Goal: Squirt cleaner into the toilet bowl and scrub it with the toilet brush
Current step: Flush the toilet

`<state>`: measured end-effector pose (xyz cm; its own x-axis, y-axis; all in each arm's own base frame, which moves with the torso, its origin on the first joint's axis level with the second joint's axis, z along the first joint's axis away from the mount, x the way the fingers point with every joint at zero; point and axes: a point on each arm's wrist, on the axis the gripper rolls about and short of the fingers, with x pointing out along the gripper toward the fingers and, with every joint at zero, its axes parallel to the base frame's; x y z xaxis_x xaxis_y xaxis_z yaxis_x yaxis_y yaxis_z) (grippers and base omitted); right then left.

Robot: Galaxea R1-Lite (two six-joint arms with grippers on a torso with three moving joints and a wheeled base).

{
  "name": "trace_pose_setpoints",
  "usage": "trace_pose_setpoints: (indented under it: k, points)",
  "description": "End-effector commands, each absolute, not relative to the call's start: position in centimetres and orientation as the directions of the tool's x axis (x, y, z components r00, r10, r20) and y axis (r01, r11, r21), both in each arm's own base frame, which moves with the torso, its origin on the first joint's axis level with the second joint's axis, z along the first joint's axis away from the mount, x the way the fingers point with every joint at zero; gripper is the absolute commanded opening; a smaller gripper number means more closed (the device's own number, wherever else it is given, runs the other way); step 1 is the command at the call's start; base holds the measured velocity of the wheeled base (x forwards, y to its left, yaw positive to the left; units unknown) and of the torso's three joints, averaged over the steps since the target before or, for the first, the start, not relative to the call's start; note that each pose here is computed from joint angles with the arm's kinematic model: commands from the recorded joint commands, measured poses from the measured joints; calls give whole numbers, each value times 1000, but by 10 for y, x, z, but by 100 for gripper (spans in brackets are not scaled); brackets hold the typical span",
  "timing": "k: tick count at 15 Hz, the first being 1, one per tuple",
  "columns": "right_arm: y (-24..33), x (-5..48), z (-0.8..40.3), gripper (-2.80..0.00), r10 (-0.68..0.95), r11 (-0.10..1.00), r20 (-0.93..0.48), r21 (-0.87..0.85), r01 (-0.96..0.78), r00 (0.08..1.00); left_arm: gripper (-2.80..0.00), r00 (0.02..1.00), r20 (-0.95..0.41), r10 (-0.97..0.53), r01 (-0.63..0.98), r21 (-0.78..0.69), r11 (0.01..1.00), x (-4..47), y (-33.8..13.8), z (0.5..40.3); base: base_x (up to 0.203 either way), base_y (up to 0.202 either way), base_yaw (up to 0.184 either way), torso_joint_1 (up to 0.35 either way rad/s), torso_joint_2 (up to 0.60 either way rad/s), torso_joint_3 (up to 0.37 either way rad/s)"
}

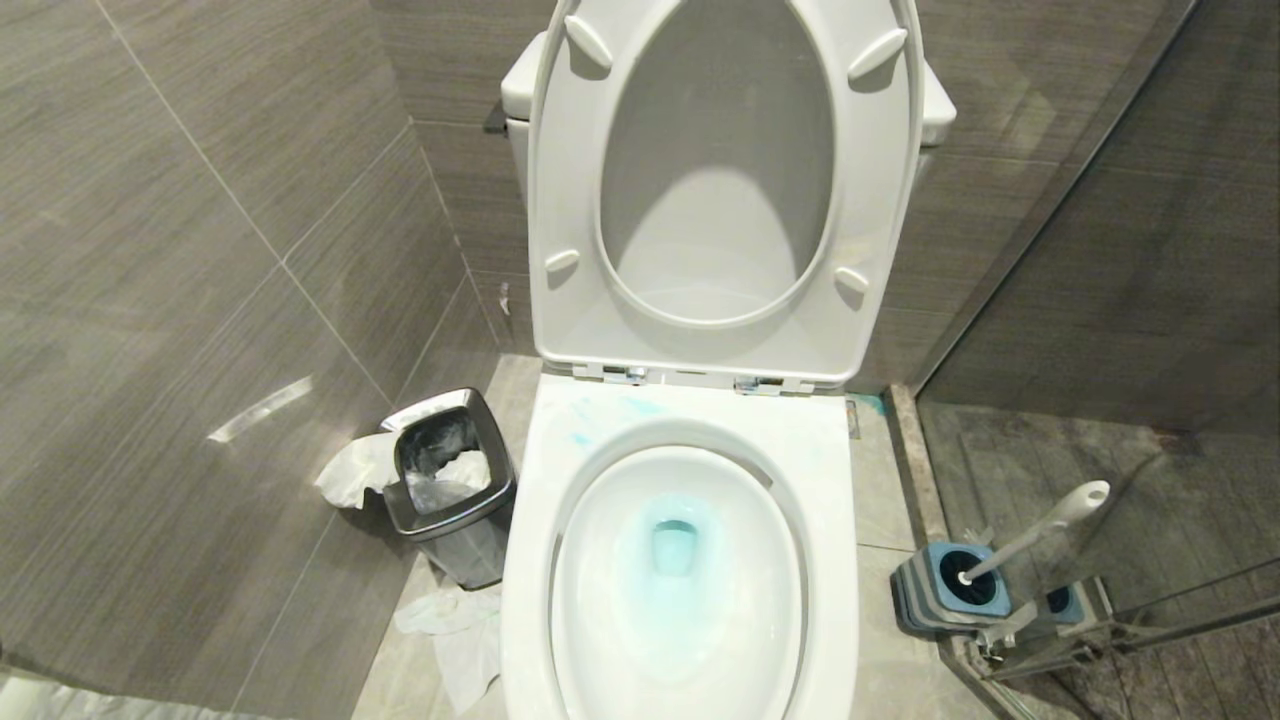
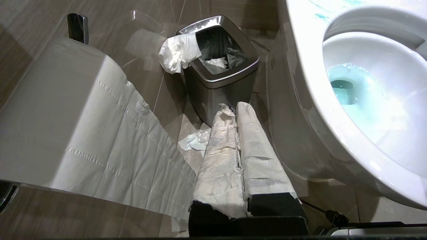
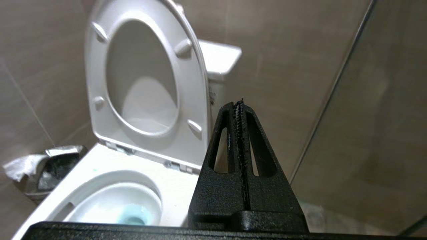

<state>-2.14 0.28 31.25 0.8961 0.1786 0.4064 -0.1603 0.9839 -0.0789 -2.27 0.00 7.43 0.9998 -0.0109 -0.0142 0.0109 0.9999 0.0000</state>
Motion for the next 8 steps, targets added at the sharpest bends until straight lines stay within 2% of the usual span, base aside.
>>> trace_pose_setpoints:
  k: [1,8]
  points:
    - [2,-59,306,-280,187,982,494,-98,-160,849,-280,1000,-14,-11,11,0,1000,-23,0,74,0,0,0,0,0,0]
    - [3,-90,255,-280,182,983,469,-102,-151,864,-280,1000,-14,-11,11,0,1000,-23,0,74,0,0,0,0,0,0]
